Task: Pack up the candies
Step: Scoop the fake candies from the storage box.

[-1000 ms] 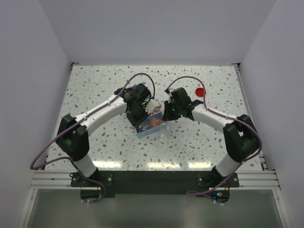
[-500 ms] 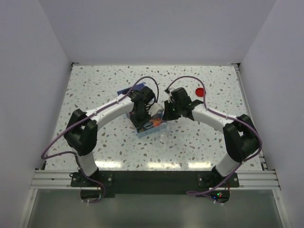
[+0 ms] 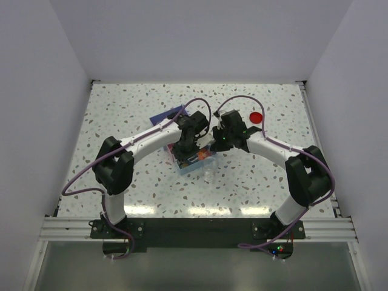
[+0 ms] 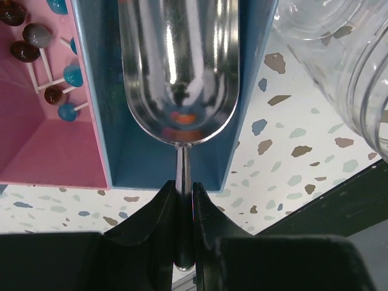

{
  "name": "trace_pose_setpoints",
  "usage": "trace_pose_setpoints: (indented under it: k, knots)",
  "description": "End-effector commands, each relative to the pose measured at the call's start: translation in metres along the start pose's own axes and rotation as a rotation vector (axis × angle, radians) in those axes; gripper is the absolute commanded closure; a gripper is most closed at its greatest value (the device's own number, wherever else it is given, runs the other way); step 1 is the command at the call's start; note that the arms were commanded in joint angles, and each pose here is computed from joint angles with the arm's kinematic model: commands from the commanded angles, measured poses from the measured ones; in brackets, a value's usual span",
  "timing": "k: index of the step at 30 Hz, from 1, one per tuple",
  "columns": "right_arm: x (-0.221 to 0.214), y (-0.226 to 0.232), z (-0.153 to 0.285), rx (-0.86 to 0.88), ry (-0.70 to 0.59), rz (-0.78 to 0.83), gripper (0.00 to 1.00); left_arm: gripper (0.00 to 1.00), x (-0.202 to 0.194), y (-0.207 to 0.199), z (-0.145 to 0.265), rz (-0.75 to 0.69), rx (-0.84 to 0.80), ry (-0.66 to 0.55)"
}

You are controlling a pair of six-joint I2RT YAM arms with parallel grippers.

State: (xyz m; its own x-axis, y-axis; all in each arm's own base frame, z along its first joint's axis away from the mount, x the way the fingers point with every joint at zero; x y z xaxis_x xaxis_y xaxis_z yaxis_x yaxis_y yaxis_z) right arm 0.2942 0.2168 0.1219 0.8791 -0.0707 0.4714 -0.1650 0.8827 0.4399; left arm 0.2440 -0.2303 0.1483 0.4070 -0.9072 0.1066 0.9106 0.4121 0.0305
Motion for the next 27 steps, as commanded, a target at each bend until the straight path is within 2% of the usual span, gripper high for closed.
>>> trace_pose_setpoints:
  k: [1, 7, 15, 23, 27]
  knots:
    - [0.001, 0.019, 0.000, 0.048, -0.017, 0.049, 1.00, 1.00, 0.017, 0.000, 0.001, 0.005, 0.061, -0.076]
    - [0.001, 0.013, 0.003, 0.015, -0.026, 0.069, 1.00, 1.00, -0.008, 0.008, 0.002, 0.036, 0.149, 0.035]
    - [0.003, 0.014, 0.004, 0.022, -0.026, 0.081, 1.00, 1.00, -0.007, 0.011, -0.002, 0.042, 0.148, 0.054]
    - [0.001, 0.027, -0.001, 0.120, -0.009, 0.022, 1.00, 1.00, 0.049, -0.009, -0.011, 0.040, -0.020, -0.183]
    - [-0.005, 0.029, -0.004, 0.156, 0.011, -0.008, 1.00, 1.00, 0.060, -0.019, -0.014, 0.059, -0.096, -0.296]
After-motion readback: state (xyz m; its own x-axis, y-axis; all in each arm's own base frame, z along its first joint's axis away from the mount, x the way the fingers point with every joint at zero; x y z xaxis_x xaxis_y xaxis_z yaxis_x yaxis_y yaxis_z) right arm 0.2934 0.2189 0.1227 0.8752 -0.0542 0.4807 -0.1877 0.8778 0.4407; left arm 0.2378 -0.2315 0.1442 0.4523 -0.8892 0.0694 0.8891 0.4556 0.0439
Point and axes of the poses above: each gripper's point midway between its finger pads, its own z axis back along the fingers, its own y axis along the line the jaws close on, x = y × z, the point moved 6 cm from there along z, back along the fingers, and after that the axes turned 10 degrees about -z, right-handed, at the moved point
